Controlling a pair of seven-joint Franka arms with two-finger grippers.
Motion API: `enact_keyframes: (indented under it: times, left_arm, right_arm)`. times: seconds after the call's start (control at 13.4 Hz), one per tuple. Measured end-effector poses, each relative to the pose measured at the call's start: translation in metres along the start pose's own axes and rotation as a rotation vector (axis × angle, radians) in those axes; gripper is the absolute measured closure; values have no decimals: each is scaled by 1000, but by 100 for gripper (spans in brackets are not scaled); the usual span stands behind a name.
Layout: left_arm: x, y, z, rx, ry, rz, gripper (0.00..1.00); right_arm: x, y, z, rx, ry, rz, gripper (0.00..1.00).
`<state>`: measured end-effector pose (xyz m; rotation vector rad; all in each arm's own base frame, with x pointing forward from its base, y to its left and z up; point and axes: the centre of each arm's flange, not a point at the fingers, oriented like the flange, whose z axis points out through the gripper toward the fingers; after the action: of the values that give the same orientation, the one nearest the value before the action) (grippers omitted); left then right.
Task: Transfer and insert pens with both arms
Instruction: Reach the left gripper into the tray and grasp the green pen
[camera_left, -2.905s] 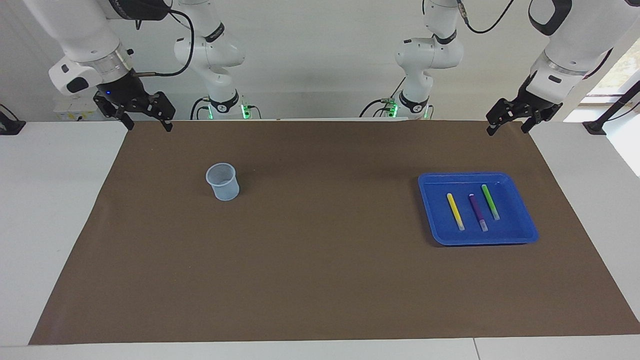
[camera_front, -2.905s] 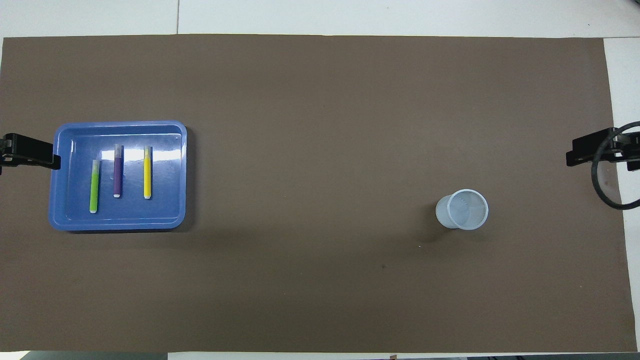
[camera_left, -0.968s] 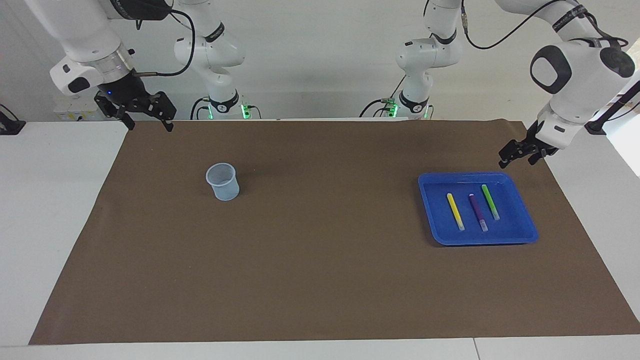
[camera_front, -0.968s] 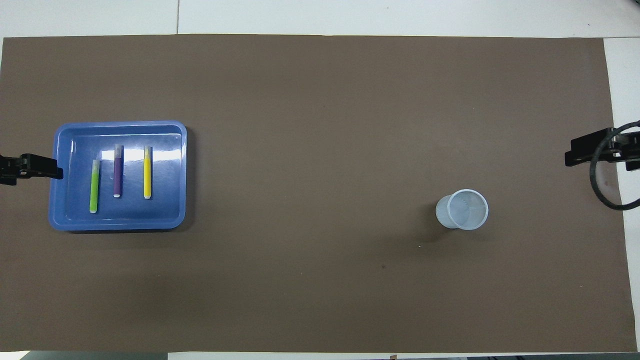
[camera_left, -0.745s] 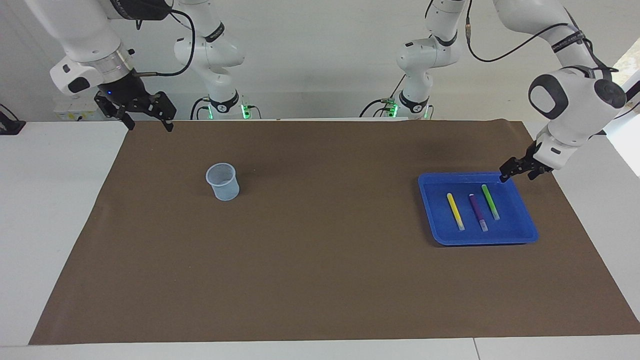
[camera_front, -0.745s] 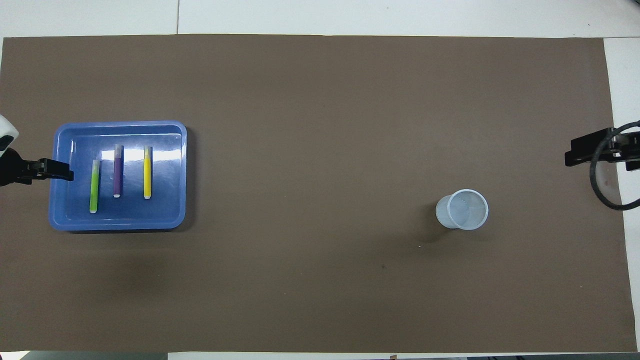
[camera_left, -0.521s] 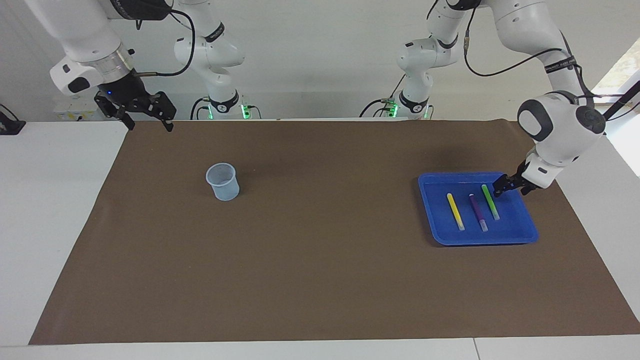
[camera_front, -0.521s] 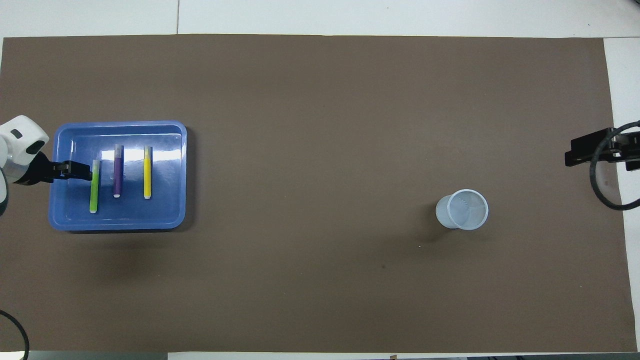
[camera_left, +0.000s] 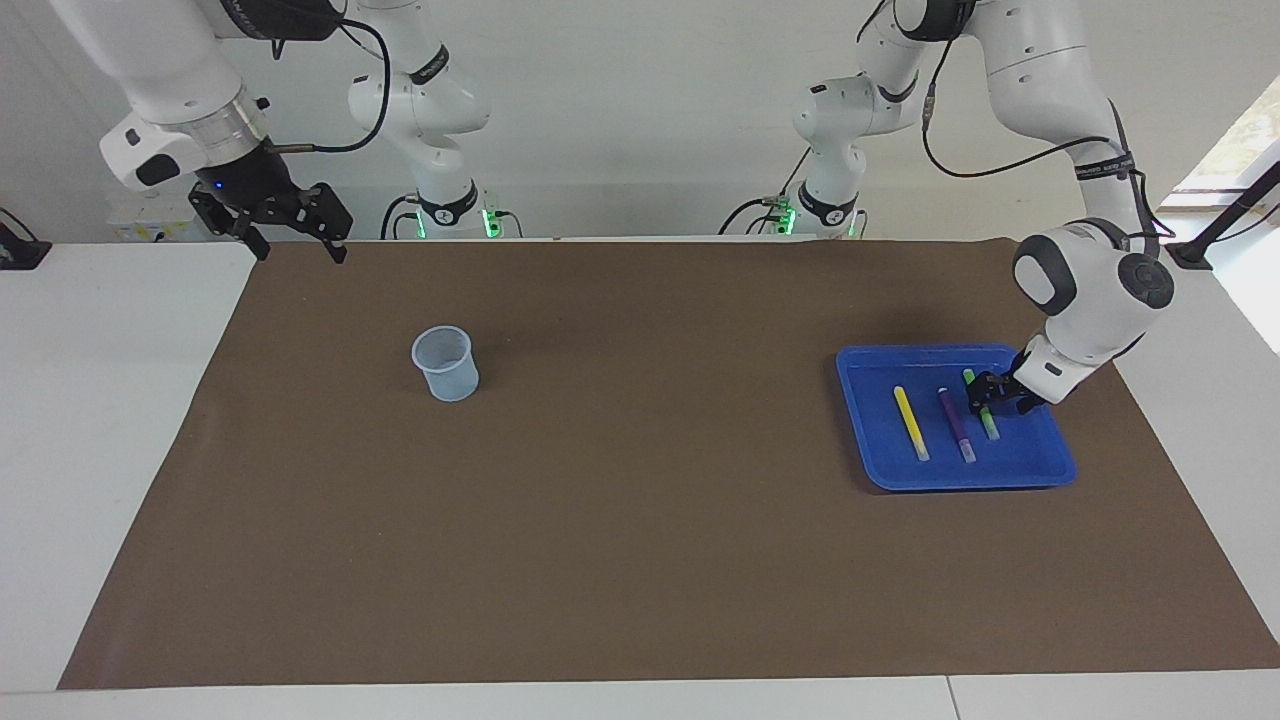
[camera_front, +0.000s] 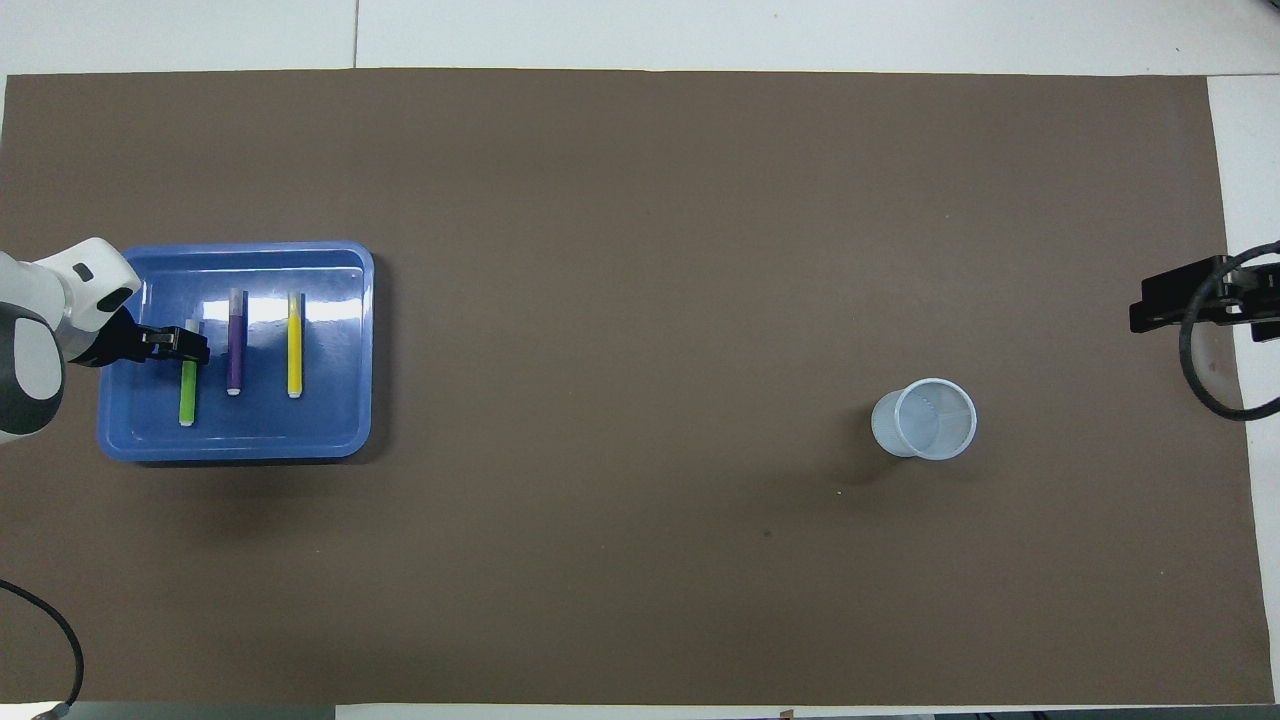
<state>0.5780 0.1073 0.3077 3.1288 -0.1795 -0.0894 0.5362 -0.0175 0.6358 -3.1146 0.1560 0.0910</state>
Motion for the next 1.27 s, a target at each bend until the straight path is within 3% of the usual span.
enact_keyframes:
  times: [0.67,0.82,0.89,1.04,1.27]
  left_arm:
    - [3,10,8,-3,-13,20,41]
    - [3,10,8,-3,-14,20,61]
    - [3,10,8,-3,-14,20,62]
    - [4,10,7,-2,-12,21,83]
    - [4,10,6,-2,-10,21,84]
  right_arm:
    - [0,-6,0,-1,0,-12,0]
    - [0,-7,0,-1,0,-12,0]
    - [0,-6,0,-1,0,-12,0]
    - [0,-7,0,-1,0,-12,0]
    - [0,-7,0,-1,0,-12,0]
